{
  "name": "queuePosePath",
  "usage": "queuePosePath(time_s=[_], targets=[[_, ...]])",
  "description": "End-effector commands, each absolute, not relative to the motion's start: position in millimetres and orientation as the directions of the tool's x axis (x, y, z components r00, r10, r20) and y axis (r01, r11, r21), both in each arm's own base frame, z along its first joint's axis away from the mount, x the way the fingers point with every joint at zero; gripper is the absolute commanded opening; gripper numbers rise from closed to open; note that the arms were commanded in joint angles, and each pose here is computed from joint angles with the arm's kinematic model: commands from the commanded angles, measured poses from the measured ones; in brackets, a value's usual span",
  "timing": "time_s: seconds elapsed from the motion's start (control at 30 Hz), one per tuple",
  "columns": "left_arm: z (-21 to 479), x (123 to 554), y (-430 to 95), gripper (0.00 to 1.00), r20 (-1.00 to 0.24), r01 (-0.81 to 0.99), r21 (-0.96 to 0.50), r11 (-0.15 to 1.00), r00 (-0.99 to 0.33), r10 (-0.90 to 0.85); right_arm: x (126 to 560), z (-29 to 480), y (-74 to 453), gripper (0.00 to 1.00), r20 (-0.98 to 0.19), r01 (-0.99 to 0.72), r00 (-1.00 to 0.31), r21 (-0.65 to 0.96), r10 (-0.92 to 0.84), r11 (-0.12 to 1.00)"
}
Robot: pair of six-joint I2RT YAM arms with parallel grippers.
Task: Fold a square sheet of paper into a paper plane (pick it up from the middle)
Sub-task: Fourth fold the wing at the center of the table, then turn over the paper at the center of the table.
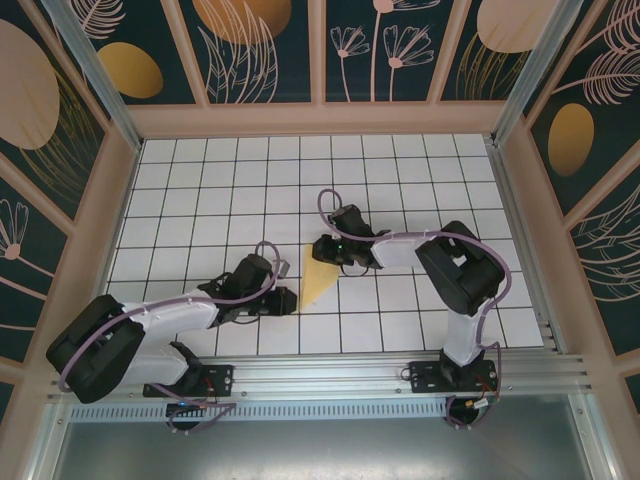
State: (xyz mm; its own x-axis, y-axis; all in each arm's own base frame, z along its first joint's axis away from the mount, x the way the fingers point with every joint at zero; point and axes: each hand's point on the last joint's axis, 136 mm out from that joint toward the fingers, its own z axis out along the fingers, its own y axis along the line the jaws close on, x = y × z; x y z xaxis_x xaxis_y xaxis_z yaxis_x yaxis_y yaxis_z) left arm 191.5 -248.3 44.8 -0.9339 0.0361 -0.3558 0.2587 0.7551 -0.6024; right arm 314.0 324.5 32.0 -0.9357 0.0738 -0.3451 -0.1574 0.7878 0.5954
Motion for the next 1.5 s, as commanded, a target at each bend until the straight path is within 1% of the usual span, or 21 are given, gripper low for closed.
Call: queuePosePath(time_s=[0.0,0.1,0.23,0.3,0.4,0.5,0.7,0.9,1.13,1.2,1.47], targets=[[77,228,-254,0.17,-0.469,0.277,-0.547,0.79,-0.883,-0.015,319,72,314,0.27,-0.425,-0.186,-0.9,0.571,0.094,0.8],[84,247,-265,0.17,-0.494,0.29,-0.528,0.799,-0.869,-0.011,312,76,294,0.34,-0.429,-0.14,-0.893,0.556,0.139,0.819],[79,260,-280,0.14,-0.487,0.3,-0.532,0.792,-0.874,0.004,296,69,267,0.38,-0.396,-0.052,-0.893,0.564,0.215,0.824],[75,262,-287,0.14,-0.484,0.315,-0.547,0.776,-0.875,0.014,287,65,264,0.4,-0.37,-0.042,-0.903,0.58,0.217,0.813],[60,264,-290,0.11,-0.458,0.314,-0.526,0.79,-0.888,0.047,274,55,262,0.42,-0.321,-0.017,-0.922,0.591,0.215,0.807],[49,262,-295,0.1,-0.436,0.324,-0.532,0.782,-0.897,0.075,267,49,266,0.42,-0.296,-0.016,-0.931,0.615,0.212,0.788],[26,267,-277,0.08,-0.424,0.274,-0.439,0.856,-0.903,0.073,262,43,274,0.43,-0.254,0.002,-0.942,0.653,0.221,0.757],[14,261,-269,0.08,-0.404,0.267,-0.413,0.87,-0.91,0.088,260,33,279,0.43,-0.213,0.031,-0.951,0.651,0.222,0.758],[6,253,-268,0.08,-0.379,0.265,-0.431,0.863,-0.921,0.093,253,24,283,0.43,-0.176,0.053,-0.96,0.653,0.22,0.755],[6,252,-267,0.08,-0.378,0.262,-0.435,0.861,-0.922,0.089,252,26,288,0.43,-0.169,0.048,-0.961,0.672,0.217,0.739],[9,246,-272,0.09,-0.364,0.256,-0.48,0.839,-0.928,0.075,255,31,297,0.42,-0.166,0.044,-0.962,0.694,0.219,0.719]])
